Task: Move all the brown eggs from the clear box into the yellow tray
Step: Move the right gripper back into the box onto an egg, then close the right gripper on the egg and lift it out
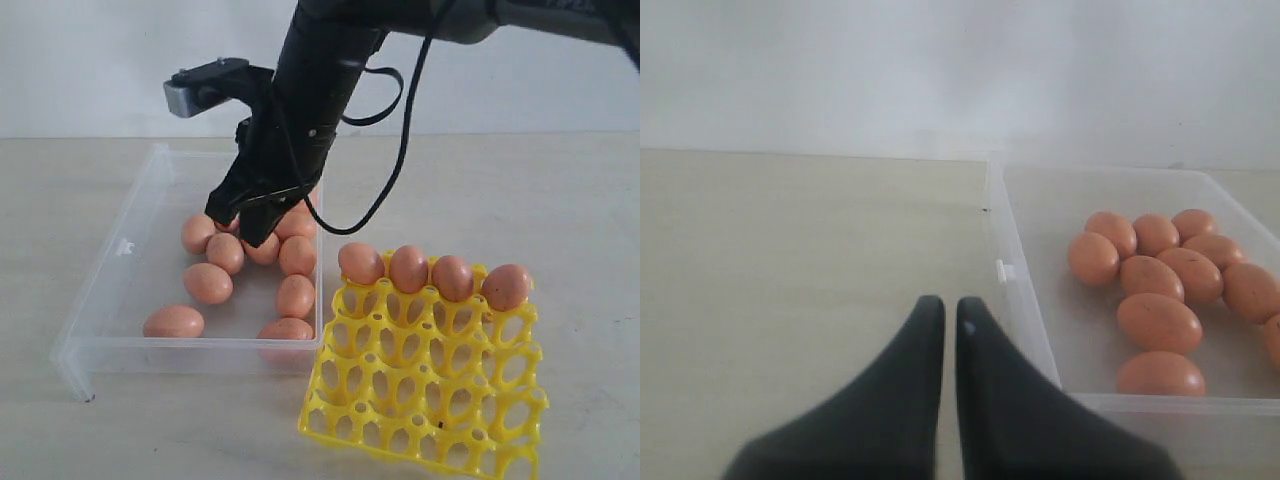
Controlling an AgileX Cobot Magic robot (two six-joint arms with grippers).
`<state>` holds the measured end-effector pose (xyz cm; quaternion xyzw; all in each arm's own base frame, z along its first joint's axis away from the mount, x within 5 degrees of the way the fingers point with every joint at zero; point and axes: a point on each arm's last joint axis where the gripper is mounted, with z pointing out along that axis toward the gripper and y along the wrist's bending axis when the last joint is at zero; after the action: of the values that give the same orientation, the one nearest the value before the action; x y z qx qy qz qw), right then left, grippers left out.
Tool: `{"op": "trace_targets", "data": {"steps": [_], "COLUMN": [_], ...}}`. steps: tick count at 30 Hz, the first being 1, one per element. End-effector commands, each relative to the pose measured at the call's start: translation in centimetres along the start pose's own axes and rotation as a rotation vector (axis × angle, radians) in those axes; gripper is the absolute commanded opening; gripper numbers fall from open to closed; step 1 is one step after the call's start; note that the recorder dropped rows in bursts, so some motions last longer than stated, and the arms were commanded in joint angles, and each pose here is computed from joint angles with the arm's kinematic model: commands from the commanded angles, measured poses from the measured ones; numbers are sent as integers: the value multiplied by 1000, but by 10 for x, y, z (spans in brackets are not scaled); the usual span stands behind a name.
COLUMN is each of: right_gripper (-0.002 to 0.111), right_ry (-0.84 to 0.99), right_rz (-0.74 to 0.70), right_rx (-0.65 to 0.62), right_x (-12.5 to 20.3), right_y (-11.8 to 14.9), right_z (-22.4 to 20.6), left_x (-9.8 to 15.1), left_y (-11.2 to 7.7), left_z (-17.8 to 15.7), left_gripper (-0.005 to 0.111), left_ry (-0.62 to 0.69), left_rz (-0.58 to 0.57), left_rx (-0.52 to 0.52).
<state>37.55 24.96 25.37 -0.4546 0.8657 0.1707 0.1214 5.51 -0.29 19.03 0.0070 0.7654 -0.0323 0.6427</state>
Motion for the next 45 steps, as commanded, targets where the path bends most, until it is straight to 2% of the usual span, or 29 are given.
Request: {"op": "trace_targets", "data": {"steps": [1,6,8,12,15,24,30,39,42,45], "right_gripper": [10,43,49,50,50,50,50,48,34,8], "right_ry": [-13,-109,-137,-122,-109,-123,-54,-62,-64,-63], "right_rz": [-116,-159,-162,-192,-225,-184,-135,-93,-68,-65], "right_rx": [-13,59,76,81,131,195,223,229,228,227], "right_x": [-12,-27,-32,-35,-36,-35,-25,-25,-25,-24], "right_y": [6,11,12,21,22,8,-2,-4,-4,-4], "right_z": [17,33,41,65,80,106,131,136,136,136], "left_x": [0,0,0,0,0,0,0,0,0,0], "left_y": [0,0,0,0,0,0,0,0,0,0], "left_z": [0,0,0,0,0,0,0,0,0,0], "left_gripper": [4,4,4,4,4,4,4,4,4,4], "left_ry": [-5,-5,-5,-5,-5,-5,-5,-5,-5,-5], "left_rz": [-1,-1,-1,-1,-1,-1,-1,-1,-1,-1], "left_rx": [-2,-2,-2,-2,-2,-2,-2,-2,-2,-2]}}
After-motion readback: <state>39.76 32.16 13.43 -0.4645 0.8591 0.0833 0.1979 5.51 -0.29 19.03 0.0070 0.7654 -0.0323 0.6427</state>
